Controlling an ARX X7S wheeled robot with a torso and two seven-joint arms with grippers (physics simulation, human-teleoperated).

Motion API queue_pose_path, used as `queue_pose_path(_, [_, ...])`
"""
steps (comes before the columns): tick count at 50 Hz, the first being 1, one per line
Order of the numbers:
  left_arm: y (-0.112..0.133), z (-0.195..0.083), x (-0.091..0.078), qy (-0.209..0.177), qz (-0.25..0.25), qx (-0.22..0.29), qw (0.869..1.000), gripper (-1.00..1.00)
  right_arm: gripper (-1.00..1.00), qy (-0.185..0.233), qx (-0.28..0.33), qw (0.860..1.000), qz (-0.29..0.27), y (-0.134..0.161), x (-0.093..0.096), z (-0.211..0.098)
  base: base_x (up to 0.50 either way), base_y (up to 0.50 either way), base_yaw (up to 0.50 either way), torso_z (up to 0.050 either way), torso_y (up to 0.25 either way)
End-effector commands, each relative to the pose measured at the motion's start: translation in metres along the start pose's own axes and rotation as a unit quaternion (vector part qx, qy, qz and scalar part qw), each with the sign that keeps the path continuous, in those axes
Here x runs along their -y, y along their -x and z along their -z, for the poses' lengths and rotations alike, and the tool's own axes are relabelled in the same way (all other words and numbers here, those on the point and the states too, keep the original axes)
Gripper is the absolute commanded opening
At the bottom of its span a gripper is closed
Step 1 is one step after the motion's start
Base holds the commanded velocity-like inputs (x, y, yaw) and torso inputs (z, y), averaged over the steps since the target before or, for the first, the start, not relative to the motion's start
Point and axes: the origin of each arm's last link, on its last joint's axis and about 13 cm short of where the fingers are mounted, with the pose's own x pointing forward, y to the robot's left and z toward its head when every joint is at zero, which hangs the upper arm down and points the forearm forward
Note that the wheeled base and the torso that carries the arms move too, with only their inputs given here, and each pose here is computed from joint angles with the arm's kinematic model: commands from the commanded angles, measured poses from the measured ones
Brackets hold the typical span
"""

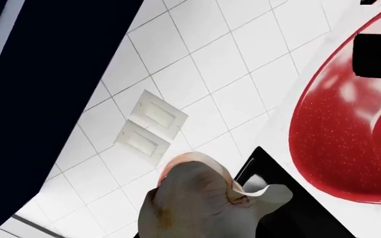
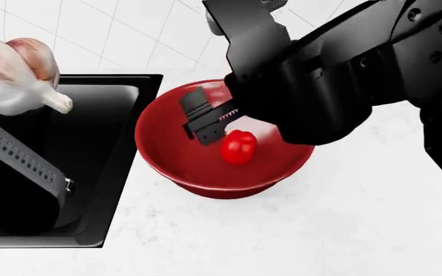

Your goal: There is a mixed pile of frozen fruits and vegetables on the counter. Locate all the frozen vegetables and place the items in a bowl on the counter. Take all the frozen fruits and defrost them in a running sink.

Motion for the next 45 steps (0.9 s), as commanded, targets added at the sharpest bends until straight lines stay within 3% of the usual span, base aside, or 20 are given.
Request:
queue_pose_path(1, [-0.004,-0.008,-0.003,0.011,-0.002,0.022,1.000,-1.00,1.00,0.007,0.050,0.998,0.046,0.049,0.011,-0.015,0.00,0.00,0.00,0.000,0.000])
queue_pose_path(6, [-0.007,-0.021,-0.007,0.011,0.004,0.048,0.999,-1.00,1.00,0.015,0.070,0.994,0.080,0.087,0.016,-0.019,0.00,0.00,0.00,0.000,0.000])
queue_pose_path(19, [-0.021,-0.053,-0.024,0.002,0.017,0.052,0.998,-1.00,1.00,0.017,0.077,0.988,0.135,0.141,0.029,-0.011,0.00,0.00,0.00,0.000,0.000])
queue_pose_path(29, [-0.042,-0.069,-0.026,0.068,0.039,0.069,0.995,-1.00,1.00,-0.003,0.065,0.982,0.176,0.147,0.052,0.013,0.00,0.00,0.00,0.000,0.000])
queue_pose_path(41, [-0.063,-0.073,-0.019,0.146,0.047,0.023,0.988,-1.00,1.00,-0.025,0.056,0.978,0.199,0.152,0.067,0.035,0.00,0.00,0.00,0.000,0.000])
queue_pose_path(45, [-0.072,-0.072,-0.016,0.190,0.059,0.005,0.980,-1.00,1.00,-0.030,0.052,0.977,0.206,0.152,0.071,0.040,0.00,0.00,0.00,0.000,0.000])
